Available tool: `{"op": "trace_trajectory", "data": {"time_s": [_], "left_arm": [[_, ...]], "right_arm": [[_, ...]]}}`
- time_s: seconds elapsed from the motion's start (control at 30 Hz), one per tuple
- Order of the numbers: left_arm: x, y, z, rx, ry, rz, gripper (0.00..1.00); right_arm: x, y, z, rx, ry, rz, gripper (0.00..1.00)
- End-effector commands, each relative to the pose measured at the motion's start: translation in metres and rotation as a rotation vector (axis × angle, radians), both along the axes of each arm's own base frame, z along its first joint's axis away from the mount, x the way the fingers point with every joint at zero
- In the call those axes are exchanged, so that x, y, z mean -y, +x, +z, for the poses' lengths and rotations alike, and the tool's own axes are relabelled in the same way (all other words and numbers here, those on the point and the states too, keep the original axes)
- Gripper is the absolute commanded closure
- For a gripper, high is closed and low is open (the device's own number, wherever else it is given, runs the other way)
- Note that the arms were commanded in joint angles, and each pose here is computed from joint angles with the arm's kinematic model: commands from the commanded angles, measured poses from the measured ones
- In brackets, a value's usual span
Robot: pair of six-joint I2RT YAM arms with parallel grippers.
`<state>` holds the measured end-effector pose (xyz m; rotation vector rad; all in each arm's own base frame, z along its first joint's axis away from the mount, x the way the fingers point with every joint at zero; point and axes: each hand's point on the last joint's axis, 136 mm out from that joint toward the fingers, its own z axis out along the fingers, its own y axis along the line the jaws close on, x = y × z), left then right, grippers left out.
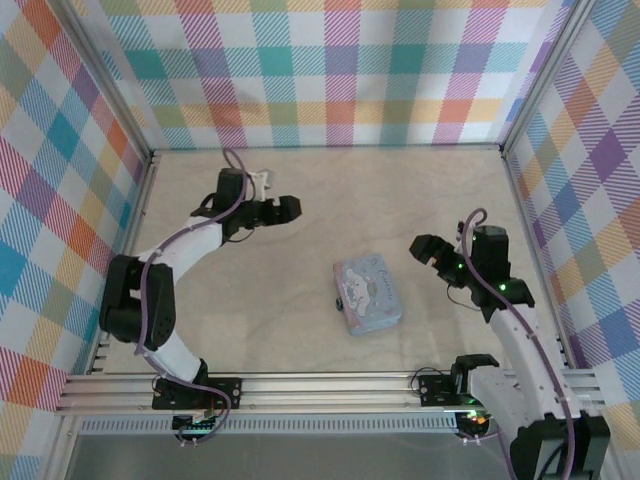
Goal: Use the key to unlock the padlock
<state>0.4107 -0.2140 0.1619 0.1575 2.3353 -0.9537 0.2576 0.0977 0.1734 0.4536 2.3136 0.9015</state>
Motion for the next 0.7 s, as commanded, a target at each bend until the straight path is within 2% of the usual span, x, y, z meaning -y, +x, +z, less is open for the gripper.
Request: {"op": "trace_trajectory", "data": {"time_s": [0.0,0.2,0.33,0.4,0.5,0.67], "left_arm": [[0.04,-0.023,-0.006,-0.059,0.007,-0.156,0.13],[0.083,-0.041,-0.022,-0.091,0.031,-0.298,0.15],[0.098,-0.049,-0.026,-0.092,0.039,-0.363,0.16],[0.104,-0.058,-0.031,-0.134,0.03,-0.401,0.17],[0.116,-0.068,-0.037,-0.162,0.024,-0.463,0.2],[0.134,-0.084,-0.046,-0.226,-0.015,-0.549,0.29]], "right_arm": [[-0.017,-0.051,-0.038,-0.262,0.076,0.056,0.15],[-0.033,-0.092,-0.056,-0.419,0.04,0.151,0.19],[-0.049,-0.113,-0.061,-0.494,0.059,0.233,0.21],[-0.055,-0.122,-0.064,-0.517,0.061,0.26,0.21],[-0.07,-0.127,-0.07,-0.53,0.118,0.304,0.22],[-0.084,-0.114,-0.074,-0.495,0.169,0.294,0.23]]}}
